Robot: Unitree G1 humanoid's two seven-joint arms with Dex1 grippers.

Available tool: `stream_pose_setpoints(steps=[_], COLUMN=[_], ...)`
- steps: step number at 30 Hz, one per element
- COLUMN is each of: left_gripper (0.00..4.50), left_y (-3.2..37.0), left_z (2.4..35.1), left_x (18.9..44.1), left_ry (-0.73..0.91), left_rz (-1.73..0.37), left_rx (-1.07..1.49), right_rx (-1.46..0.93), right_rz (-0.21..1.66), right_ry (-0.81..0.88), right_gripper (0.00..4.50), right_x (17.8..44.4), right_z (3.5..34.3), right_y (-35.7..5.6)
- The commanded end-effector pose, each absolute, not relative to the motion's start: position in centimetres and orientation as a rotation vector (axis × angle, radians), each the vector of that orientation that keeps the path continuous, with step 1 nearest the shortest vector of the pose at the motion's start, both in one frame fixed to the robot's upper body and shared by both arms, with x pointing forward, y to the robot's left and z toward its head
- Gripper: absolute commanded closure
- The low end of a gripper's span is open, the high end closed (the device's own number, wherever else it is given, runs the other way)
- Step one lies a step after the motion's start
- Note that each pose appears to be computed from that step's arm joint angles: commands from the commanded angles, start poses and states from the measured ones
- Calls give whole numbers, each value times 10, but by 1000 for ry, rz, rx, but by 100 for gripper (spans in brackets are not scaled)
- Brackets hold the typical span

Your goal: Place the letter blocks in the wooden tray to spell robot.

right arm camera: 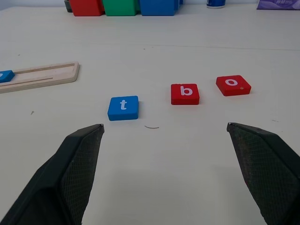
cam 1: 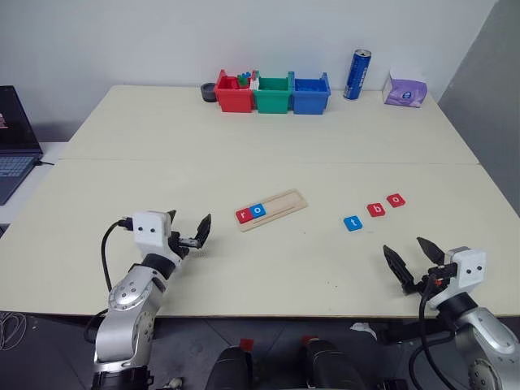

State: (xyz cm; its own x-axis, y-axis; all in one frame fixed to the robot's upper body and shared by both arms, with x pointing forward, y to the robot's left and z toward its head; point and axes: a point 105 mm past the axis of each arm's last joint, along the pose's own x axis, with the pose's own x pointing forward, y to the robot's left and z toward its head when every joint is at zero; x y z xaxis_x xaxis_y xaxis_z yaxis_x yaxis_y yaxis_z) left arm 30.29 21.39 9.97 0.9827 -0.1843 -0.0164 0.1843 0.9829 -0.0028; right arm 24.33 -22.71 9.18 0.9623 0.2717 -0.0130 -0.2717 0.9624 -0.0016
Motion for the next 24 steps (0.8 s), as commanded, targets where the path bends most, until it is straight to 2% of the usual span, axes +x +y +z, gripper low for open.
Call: stream_pose_setpoints(steps=[1, 5, 16, 24], left_gripper=[0, 0, 0, 0], left_y=[211, 201, 208, 212], left_z=[119, 110, 117, 112], left_x=[298, 296, 295, 295], left_ry=[-52, 10, -66, -39], left_rz=[-222, -267, -258, -262], left_rx=[39, 71, 97, 111], right_rx=[-13, -10, -6, -6], right_rz=[289, 292, 303, 302], right_ry=[-13, -8, 3, 11], right_gripper=[3, 3, 3, 3], right_x=[243, 243, 241, 238], right_z=[97, 97, 99, 96], right_y=[-224, -221, -218, -217])
